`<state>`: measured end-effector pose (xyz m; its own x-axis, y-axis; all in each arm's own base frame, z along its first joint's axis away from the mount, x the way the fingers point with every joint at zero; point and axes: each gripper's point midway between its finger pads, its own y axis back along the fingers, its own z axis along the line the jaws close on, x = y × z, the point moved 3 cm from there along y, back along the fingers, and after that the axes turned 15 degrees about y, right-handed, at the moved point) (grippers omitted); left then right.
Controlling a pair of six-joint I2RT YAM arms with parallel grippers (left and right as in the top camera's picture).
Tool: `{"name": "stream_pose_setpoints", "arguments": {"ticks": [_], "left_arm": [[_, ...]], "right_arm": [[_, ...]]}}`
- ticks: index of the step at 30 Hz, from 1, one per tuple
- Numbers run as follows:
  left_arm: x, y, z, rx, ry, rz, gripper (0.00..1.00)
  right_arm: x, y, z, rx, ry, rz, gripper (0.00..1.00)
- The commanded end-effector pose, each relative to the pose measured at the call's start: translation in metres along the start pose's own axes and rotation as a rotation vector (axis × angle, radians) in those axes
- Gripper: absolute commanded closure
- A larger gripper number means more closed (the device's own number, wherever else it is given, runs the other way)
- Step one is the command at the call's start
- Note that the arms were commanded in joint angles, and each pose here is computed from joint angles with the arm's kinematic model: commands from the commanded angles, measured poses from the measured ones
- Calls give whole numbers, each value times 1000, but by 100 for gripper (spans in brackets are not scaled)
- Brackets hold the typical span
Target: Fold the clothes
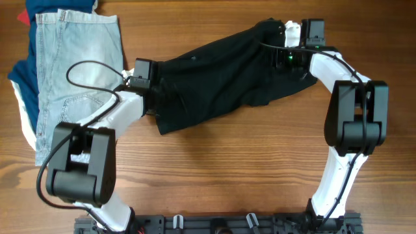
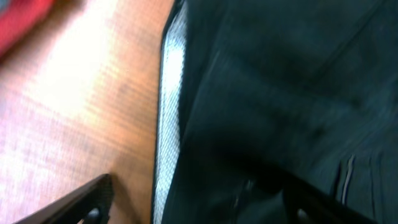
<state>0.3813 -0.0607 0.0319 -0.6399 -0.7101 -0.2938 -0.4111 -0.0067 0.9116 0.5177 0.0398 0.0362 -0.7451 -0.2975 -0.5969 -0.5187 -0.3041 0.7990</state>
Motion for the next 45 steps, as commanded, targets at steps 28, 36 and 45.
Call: {"name": "stream_pose_setpoints", "arguments": {"ticks": [28, 36, 45], "left_arm": [[-32, 39, -8, 104, -224, 139, 96], [-84, 75, -16, 115, -261, 76, 96], [-128, 88, -46, 229, -280, -113, 96]], "right_arm": [[-51, 49, 28, -199, -6, -179, 44], [-79, 90, 33, -174, 47, -267, 40], [-67, 87, 54, -261, 28, -206, 60]]}}
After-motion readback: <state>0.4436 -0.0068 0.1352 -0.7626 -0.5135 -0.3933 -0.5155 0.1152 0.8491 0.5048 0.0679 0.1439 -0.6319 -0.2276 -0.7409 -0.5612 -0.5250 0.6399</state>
